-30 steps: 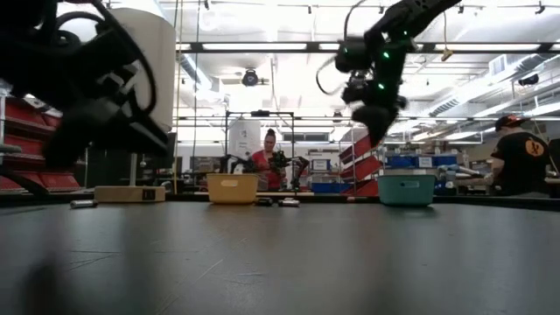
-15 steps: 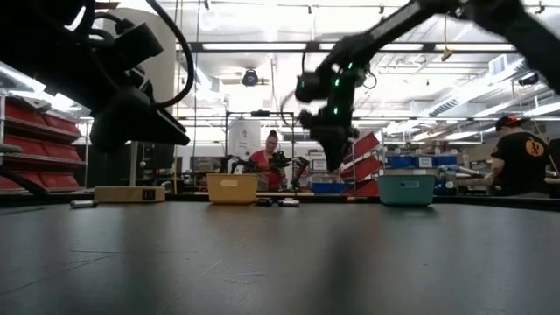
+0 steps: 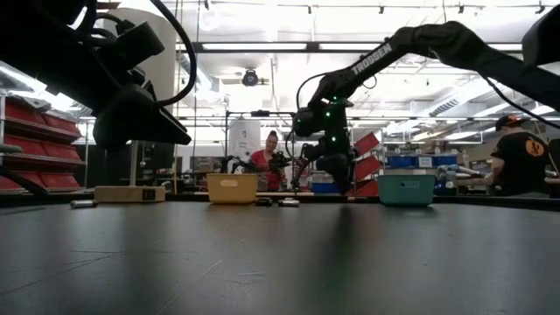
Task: Sort batteries
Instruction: Put the black battery into the blue bin
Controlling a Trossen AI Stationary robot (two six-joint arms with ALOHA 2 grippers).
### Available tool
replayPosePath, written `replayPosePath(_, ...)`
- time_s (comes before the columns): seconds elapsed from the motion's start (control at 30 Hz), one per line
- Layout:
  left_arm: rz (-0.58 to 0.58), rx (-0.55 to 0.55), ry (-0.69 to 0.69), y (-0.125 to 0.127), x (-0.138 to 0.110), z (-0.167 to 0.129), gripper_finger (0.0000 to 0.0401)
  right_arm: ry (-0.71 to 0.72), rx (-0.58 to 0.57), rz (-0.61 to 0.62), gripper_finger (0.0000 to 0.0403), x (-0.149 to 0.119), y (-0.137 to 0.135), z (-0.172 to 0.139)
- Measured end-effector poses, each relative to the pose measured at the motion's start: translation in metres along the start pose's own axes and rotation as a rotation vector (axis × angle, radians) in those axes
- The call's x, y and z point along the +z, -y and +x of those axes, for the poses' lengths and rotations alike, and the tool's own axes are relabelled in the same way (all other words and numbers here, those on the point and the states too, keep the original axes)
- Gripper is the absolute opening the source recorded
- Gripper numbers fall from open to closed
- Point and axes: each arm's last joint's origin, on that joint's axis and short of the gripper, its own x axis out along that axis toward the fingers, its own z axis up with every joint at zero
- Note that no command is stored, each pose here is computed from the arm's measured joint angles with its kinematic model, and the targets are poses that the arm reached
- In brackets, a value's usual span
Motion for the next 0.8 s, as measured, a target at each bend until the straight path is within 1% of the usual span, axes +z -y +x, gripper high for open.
replayPosePath(0.13,0.001,0.0,0.0,0.0,0.0,0.0,0.0147,-0.018,-0.027,-0.002,0.0174,-0.002,0.004,0.0)
replayPosePath(0.3,0.004,0.001,0.0,0.0,0.0,0.0,0.0147,-0.029,-0.041,-0.049,0.0174,-0.003,0.006,0.003)
replayPosePath(0.47,0.002,0.001,0.0,0.0,0.0,0.0,0.0147,-0.052,-0.033,-0.073,0.0174,-0.006,0.004,0.007)
replayPosePath(0.8,0.004,-0.032,-0.013,0.001,0.0,0.0,0.0147,-0.099,-0.006,-0.132,0.0175,-0.016,0.003,0.027)
